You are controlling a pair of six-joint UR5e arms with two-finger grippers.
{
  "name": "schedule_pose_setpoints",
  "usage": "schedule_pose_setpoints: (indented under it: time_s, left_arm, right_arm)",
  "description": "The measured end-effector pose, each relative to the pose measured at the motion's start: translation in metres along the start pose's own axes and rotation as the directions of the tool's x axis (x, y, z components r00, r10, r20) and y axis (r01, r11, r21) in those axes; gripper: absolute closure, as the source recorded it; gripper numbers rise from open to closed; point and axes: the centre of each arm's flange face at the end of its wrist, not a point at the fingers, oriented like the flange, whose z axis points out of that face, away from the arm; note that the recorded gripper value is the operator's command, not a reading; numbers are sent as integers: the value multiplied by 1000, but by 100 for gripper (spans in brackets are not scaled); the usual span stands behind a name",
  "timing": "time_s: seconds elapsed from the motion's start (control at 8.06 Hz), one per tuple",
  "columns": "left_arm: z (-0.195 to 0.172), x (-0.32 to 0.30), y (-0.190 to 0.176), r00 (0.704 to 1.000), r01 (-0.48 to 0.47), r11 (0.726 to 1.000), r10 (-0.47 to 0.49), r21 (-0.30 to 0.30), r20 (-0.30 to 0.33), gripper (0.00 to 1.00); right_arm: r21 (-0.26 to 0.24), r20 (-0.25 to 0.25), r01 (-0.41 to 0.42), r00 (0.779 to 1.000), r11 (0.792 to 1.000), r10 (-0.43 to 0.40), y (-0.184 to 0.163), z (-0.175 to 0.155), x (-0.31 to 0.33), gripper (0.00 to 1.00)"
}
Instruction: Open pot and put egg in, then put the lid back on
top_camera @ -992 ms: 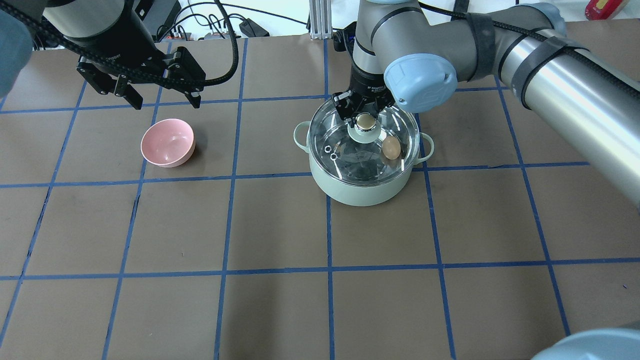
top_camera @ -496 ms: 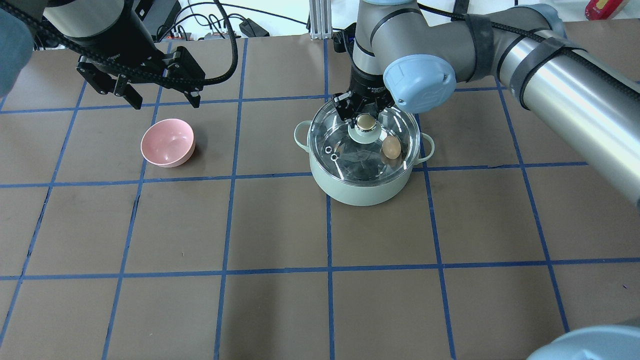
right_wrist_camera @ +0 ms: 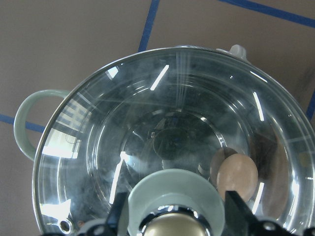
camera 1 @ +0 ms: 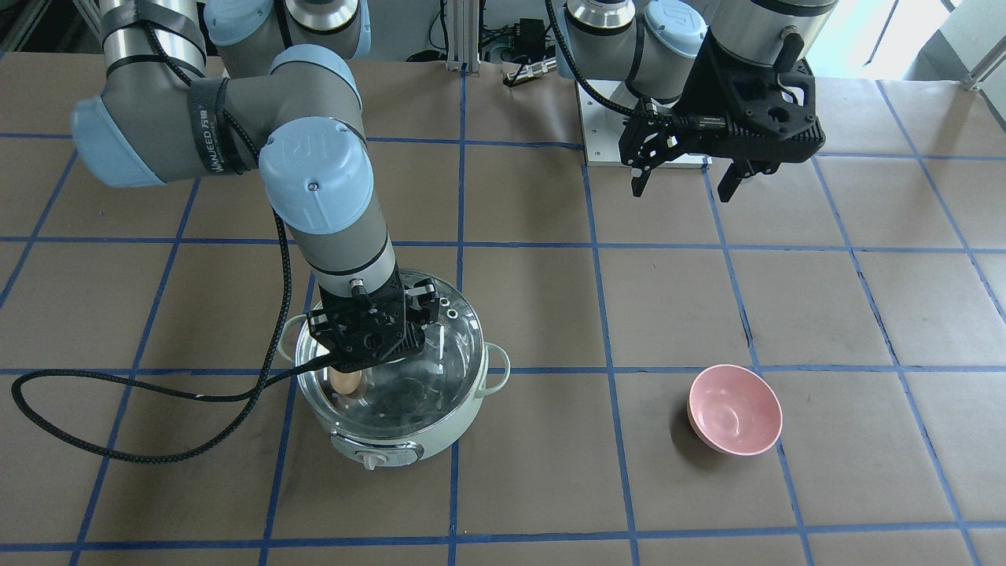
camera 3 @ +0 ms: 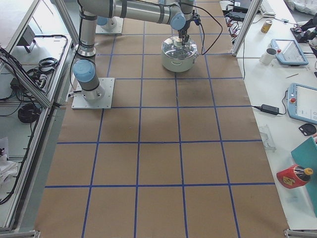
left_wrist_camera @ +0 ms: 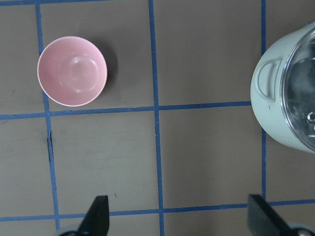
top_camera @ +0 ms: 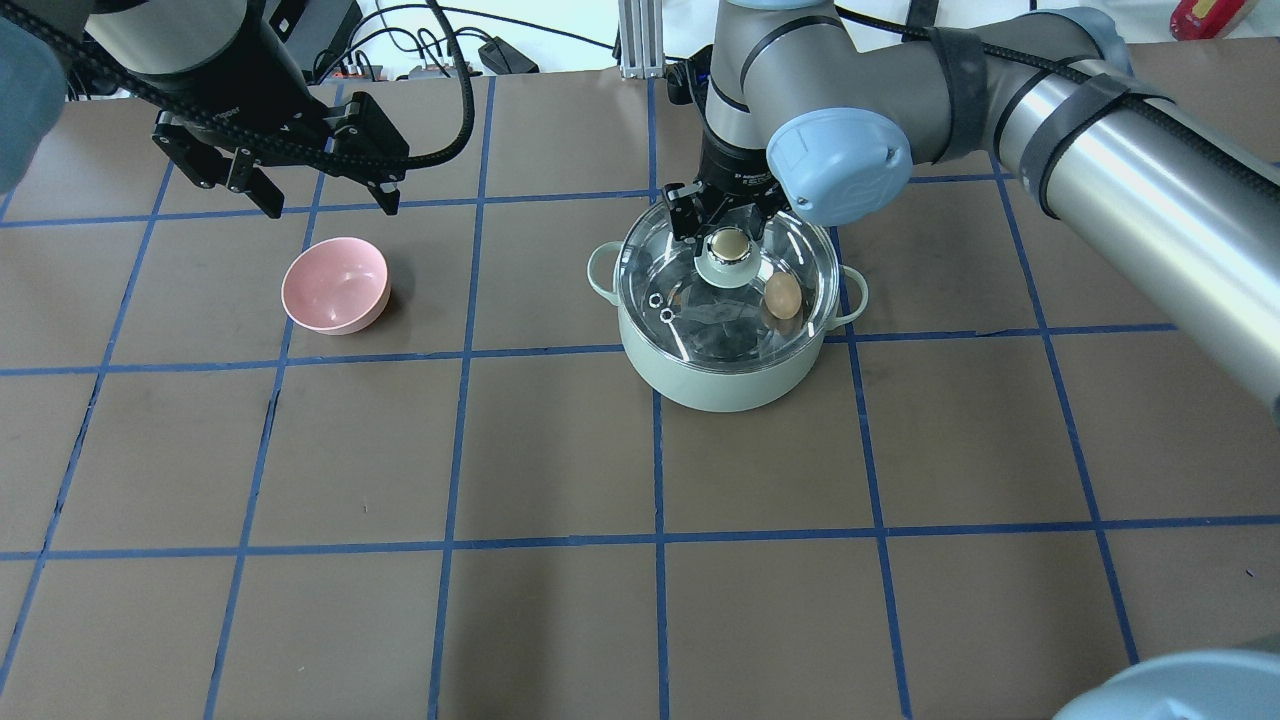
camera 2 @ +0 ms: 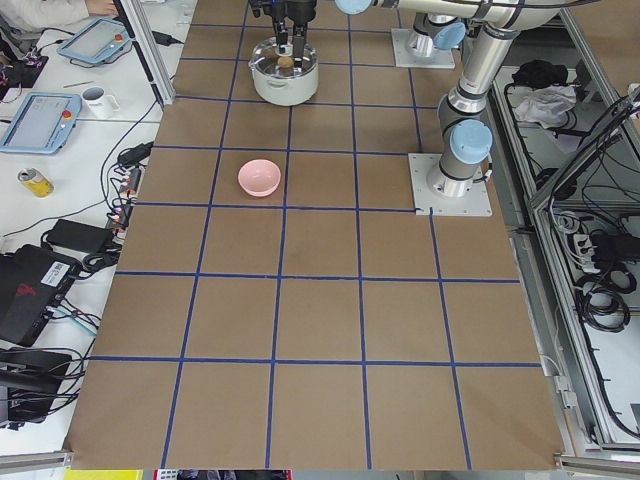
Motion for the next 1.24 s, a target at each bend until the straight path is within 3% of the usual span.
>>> schedule_pose_setpoints:
  time_s: [0.37, 0.74, 0.99, 1.24]
  left_arm:
    - [1, 0, -1, 1000, 0, 1000, 0, -4, 1, 0]
    - [2, 0, -1, 1000, 0, 1000, 0, -1, 1, 0]
    - [3, 0, -2, 1000, 0, 1000, 0, -2, 2, 0]
    - [3, 0, -3, 1000, 0, 1000, 0, -2, 2, 0]
  right_arm:
    - [27, -8, -12, 1000, 1000, 13, 3, -19, 4, 0]
    - [58, -52, -124, 991, 991, 127, 29, -85, 71, 0]
    - [113, -108, -261, 956, 959, 273, 57, -135, 158, 0]
    - [154, -146, -352, 916, 923, 374, 81, -164, 213, 0]
